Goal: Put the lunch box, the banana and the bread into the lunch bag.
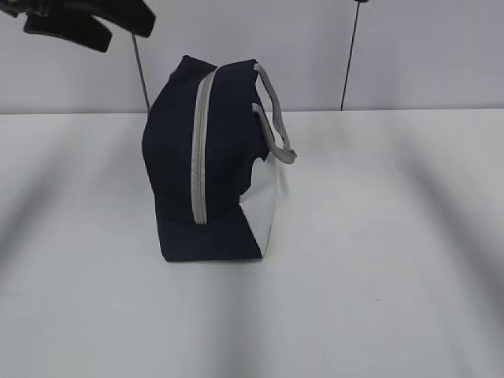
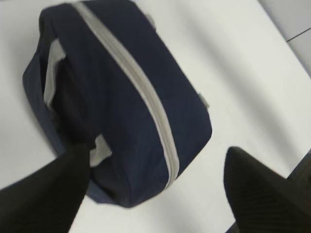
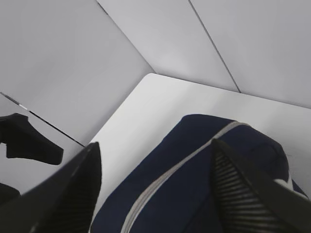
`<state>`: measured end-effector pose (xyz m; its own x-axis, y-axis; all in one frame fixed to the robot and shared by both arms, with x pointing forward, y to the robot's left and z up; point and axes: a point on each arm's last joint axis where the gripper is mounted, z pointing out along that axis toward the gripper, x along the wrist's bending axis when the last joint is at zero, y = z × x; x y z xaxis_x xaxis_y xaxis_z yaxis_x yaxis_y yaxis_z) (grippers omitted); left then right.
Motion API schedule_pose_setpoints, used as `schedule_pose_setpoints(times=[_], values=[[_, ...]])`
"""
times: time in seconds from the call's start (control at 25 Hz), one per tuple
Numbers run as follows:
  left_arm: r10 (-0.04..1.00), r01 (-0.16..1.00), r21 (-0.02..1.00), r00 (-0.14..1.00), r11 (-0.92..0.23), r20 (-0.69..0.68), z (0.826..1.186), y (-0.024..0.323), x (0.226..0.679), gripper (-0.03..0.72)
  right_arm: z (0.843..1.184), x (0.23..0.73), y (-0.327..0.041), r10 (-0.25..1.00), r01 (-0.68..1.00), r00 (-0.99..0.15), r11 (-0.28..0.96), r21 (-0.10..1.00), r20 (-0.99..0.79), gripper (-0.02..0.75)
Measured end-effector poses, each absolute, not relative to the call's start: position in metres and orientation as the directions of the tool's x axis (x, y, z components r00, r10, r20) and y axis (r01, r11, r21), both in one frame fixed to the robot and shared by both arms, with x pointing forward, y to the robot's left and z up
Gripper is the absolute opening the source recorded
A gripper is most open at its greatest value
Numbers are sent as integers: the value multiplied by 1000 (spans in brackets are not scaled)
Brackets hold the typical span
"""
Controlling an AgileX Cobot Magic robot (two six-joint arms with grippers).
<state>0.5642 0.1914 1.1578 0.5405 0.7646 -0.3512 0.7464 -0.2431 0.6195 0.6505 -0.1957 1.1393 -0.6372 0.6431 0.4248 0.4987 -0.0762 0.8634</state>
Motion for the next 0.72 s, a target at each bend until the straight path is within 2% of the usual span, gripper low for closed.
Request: schedule_pose_setpoints(times=[0.2, 0.32, 0.52, 0.72], values=[[840, 827, 502, 446, -253, -310, 1157, 203, 551, 505, 1135, 618, -206, 722, 462, -591, -62, 884, 360, 510], [860, 838, 497, 410, -224, -303, 1163, 206, 544, 484, 1130, 599, -213, 765, 458, -545, -72, 886, 344, 510], [857, 812, 526, 439, -251, -268, 1179, 197, 511, 476, 1125, 559, -223, 810, 437, -500, -68, 897, 305, 510], [866, 820, 504, 438, -273, -243, 1170, 206, 466, 476, 1126, 516, -230, 835, 396, -484, -56, 917, 260, 510]])
